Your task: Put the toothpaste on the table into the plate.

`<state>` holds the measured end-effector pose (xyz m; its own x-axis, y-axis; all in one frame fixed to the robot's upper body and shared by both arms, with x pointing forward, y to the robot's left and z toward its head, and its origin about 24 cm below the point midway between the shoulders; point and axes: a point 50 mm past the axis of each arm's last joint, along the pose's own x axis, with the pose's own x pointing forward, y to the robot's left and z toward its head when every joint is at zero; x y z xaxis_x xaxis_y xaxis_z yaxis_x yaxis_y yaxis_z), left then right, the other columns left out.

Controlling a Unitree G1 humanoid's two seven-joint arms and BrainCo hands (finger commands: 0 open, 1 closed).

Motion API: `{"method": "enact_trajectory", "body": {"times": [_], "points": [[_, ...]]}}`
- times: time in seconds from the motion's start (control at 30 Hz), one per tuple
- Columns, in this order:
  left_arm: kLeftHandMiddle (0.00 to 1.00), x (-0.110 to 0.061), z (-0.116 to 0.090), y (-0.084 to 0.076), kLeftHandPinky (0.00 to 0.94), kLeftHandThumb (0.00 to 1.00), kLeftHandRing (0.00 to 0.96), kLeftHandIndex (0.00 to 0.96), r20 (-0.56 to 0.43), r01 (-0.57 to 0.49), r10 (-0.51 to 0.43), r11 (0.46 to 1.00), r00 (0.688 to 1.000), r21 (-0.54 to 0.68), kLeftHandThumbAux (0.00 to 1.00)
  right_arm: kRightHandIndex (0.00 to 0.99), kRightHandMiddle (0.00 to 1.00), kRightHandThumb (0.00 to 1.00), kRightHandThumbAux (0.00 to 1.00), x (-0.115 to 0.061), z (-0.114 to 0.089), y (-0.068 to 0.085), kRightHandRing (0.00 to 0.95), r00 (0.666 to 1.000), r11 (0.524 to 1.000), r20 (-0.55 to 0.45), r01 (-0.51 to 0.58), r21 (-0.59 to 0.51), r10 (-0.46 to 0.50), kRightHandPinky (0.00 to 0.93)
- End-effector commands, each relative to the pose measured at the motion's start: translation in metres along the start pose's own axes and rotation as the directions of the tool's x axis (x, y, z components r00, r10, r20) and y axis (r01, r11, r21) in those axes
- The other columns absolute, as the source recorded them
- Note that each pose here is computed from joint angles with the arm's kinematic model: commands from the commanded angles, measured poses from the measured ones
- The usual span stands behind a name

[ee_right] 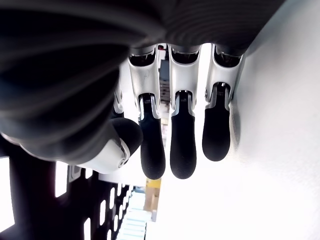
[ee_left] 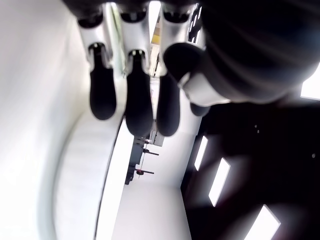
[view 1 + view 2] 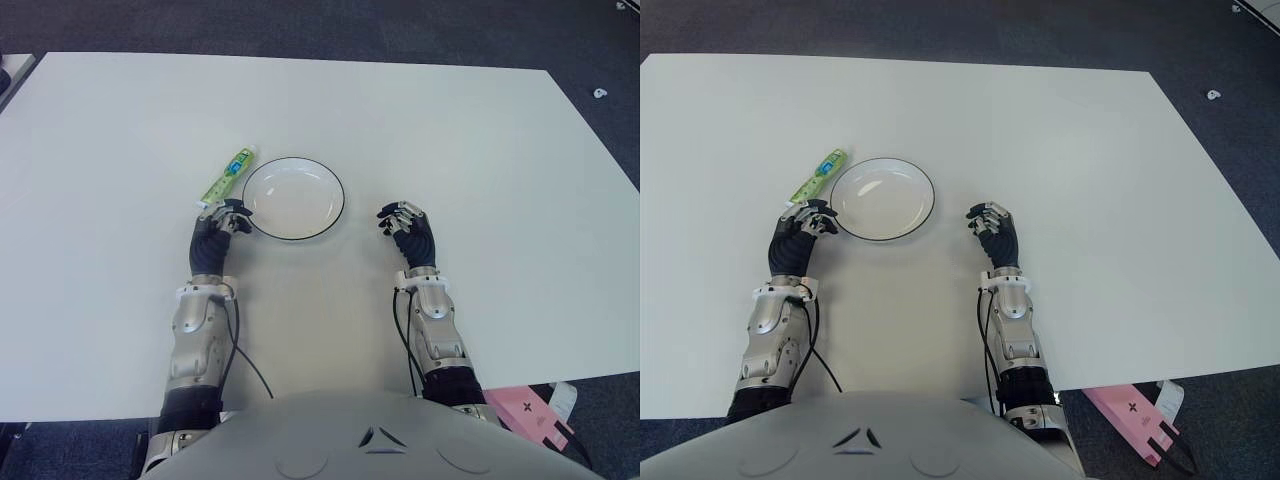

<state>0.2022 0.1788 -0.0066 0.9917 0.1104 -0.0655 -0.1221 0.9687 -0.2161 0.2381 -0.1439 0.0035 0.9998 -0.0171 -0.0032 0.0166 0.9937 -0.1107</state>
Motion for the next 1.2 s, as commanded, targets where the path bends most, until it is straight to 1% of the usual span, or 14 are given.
{"method": "enact_trajectory", "body": {"times": [0.03,0.5,0.57,0.63,0.7,0.77,0.83,0.9,0.97,1.0,1.07,1.13,1.2], "points": [[0.494,-0.017,-0.032,0.008,0.536,0.836,0.588,0.403,-0.179,-0.059,0.057,0.998,0.982,-0.01,0.678,0.428,0.501,0.706,0.734,-0.01,-0.021,0.0,0.528,0.992,1.0,-0.124,-0.005,-0.008,0.004,0.551],[0.495,-0.017,-0.031,0.01,0.52,0.836,0.589,0.402,-0.165,-0.066,0.064,0.998,0.984,-0.008,0.678,0.428,0.508,0.706,0.734,-0.009,-0.02,0.001,0.526,0.992,1.0,-0.129,0.003,-0.002,-0.004,0.54],[0.495,-0.017,-0.027,0.013,0.521,0.835,0.585,0.401,-0.141,-0.074,0.076,0.997,0.987,0.02,0.678,0.428,0.508,0.706,0.734,-0.009,-0.02,0.0,0.524,0.992,1.0,-0.128,0.005,-0.001,-0.005,0.539],[0.494,-0.016,-0.021,0.016,0.521,0.835,0.581,0.401,-0.114,-0.084,0.09,0.995,0.989,0.055,0.679,0.428,0.509,0.706,0.735,-0.009,-0.02,0.001,0.523,0.992,1.0,-0.128,0.005,0.0,-0.005,0.539],[0.492,-0.014,-0.005,0.019,0.519,0.835,0.575,0.401,-0.062,-0.097,0.104,0.989,0.993,0.113,0.679,0.428,0.509,0.706,0.735,-0.009,-0.02,0.001,0.522,0.992,1.0,-0.126,0.004,0.001,-0.004,0.537],[0.49,-0.013,0.013,0.019,0.516,0.835,0.568,0.401,0.01,-0.11,0.111,0.974,0.994,0.196,0.68,0.428,0.509,0.705,0.735,-0.009,-0.02,0.001,0.521,0.992,1.0,-0.125,0.003,0.003,-0.002,0.536],[0.487,-0.013,0.025,0.02,0.511,0.834,0.559,0.401,0.078,-0.127,0.108,0.943,0.991,0.306,0.68,0.428,0.509,0.706,0.735,-0.009,-0.02,0.001,0.521,0.992,1.0,-0.126,0.002,0.003,-0.001,0.535],[0.485,-0.014,0.029,0.022,0.511,0.834,0.554,0.401,0.113,-0.142,0.105,0.909,0.988,0.393,0.681,0.428,0.509,0.706,0.735,-0.009,-0.02,0.002,0.521,0.992,1.0,-0.127,0.001,0.003,-0.001,0.535],[0.485,-0.013,0.035,0.024,0.518,0.832,0.555,0.399,0.145,-0.158,0.098,0.857,0.984,0.491,0.682,0.428,0.508,0.706,0.735,-0.009,-0.02,0.002,0.521,0.992,1.0,-0.128,0.001,0.003,-0.001,0.535],[0.485,-0.012,0.041,0.025,0.52,0.832,0.555,0.399,0.176,-0.178,0.094,0.808,0.98,0.561,0.682,0.428,0.508,0.706,0.735,-0.009,-0.021,0.001,0.521,0.992,1.0,-0.129,0.001,0.003,-0.001,0.535],[0.486,-0.009,0.05,0.025,0.525,0.831,0.561,0.397,0.229,-0.217,0.083,0.724,0.97,0.654,0.683,0.427,0.504,0.705,0.735,-0.01,-0.021,0.002,0.521,0.992,1.0,-0.13,0.001,0.005,-0.001,0.533],[0.487,-0.007,0.057,0.024,0.519,0.83,0.563,0.395,0.267,-0.248,0.074,0.663,0.961,0.706,0.684,0.427,0.501,0.704,0.735,-0.01,-0.021,0.002,0.521,0.992,1.0,-0.129,0.001,0.008,0.0,0.53],[0.488,-0.005,0.063,0.024,0.515,0.83,0.565,0.393,0.292,-0.268,0.064,0.618,0.954,0.739,0.684,0.427,0.499,0.704,0.735,-0.01,-0.022,0.002,0.52,0.991,1.0,-0.133,0.003,0.013,-0.001,0.526]]}}
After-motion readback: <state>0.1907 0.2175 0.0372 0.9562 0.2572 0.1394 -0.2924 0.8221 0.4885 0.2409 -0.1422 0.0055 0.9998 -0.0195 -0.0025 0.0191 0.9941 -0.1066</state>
